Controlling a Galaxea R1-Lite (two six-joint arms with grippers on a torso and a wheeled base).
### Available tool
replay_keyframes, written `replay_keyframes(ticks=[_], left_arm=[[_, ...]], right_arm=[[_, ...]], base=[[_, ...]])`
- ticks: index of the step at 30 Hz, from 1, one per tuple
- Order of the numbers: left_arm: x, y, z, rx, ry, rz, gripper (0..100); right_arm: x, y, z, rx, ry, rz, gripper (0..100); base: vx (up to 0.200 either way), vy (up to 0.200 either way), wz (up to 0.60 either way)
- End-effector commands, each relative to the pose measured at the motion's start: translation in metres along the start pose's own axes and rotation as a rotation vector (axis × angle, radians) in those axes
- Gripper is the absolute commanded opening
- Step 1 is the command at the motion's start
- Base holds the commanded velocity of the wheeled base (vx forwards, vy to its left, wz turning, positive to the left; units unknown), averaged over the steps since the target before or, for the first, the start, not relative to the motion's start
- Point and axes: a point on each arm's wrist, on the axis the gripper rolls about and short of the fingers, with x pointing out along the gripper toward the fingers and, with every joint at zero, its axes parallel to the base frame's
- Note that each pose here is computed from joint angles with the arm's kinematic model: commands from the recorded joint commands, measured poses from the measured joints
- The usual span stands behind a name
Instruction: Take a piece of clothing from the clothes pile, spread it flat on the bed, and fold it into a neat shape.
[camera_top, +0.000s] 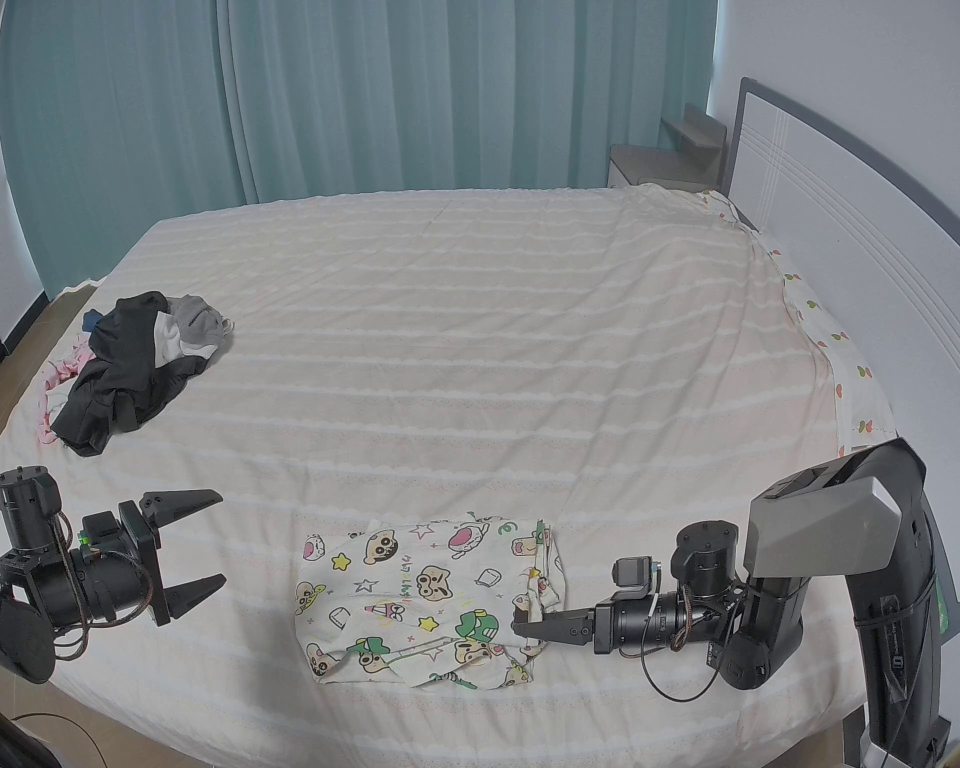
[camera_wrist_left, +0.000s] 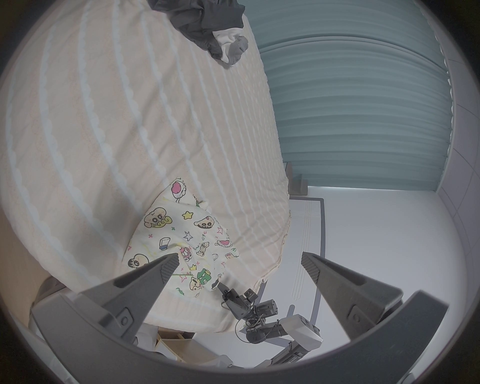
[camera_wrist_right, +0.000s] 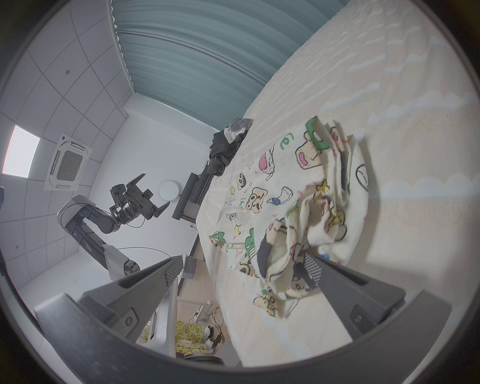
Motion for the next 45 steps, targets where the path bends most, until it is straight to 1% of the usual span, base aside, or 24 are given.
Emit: replay_keyframes(ticks=[1, 5, 11, 12, 27, 32, 36, 40, 45], left_arm=[[0.001, 0.001, 0.0, -0.004, 0.002, 0.004, 100], [0.001, 0.001, 0.0, -0.005, 0.002, 0.005, 100], [0.001, 0.001, 0.0, -0.005, 0.002, 0.005, 100], [0.001, 0.001, 0.0, -0.005, 0.002, 0.005, 100], [0.001, 0.001, 0.0, -0.004, 0.002, 0.005, 100], [0.001, 0.001, 0.001, -0.004, 0.001, 0.005, 100], [0.001, 0.001, 0.0, -0.004, 0.002, 0.005, 100], [0.001, 0.001, 0.0, -0.002, 0.002, 0.005, 100], [0.001, 0.001, 0.001, 0.002, 0.002, 0.006, 100]], right_arm=[[0.004, -0.012, 0.001, 0.004, -0.004, -0.001, 100], [0.005, -0.014, 0.003, 0.016, 0.009, 0.0, 100], [0.006, -0.015, 0.005, 0.013, 0.004, 0.0, 100], [0.007, -0.015, 0.005, 0.013, 0.005, 0.001, 0], [0.004, -0.014, 0.004, 0.005, -0.003, -0.014, 0], [-0.007, -0.015, 0.007, 0.011, -0.016, -0.036, 0], [-0.02, -0.016, -0.004, 0.001, 0.003, -0.068, 0], [-0.027, -0.015, -0.003, -0.007, -0.02, -0.092, 0], [-0.03, -0.013, -0.007, 0.0, -0.006, -0.1, 0]], base=[[0.0, 0.0, 0.0], [0.0, 0.0, 0.0], [0.0, 0.0, 0.0], [0.0, 0.0, 0.0], [0.0, 0.0, 0.0], [0.0, 0.0, 0.0], [0.0, 0.0, 0.0], [0.0, 0.0, 0.0], [0.0, 0.0, 0.0]])
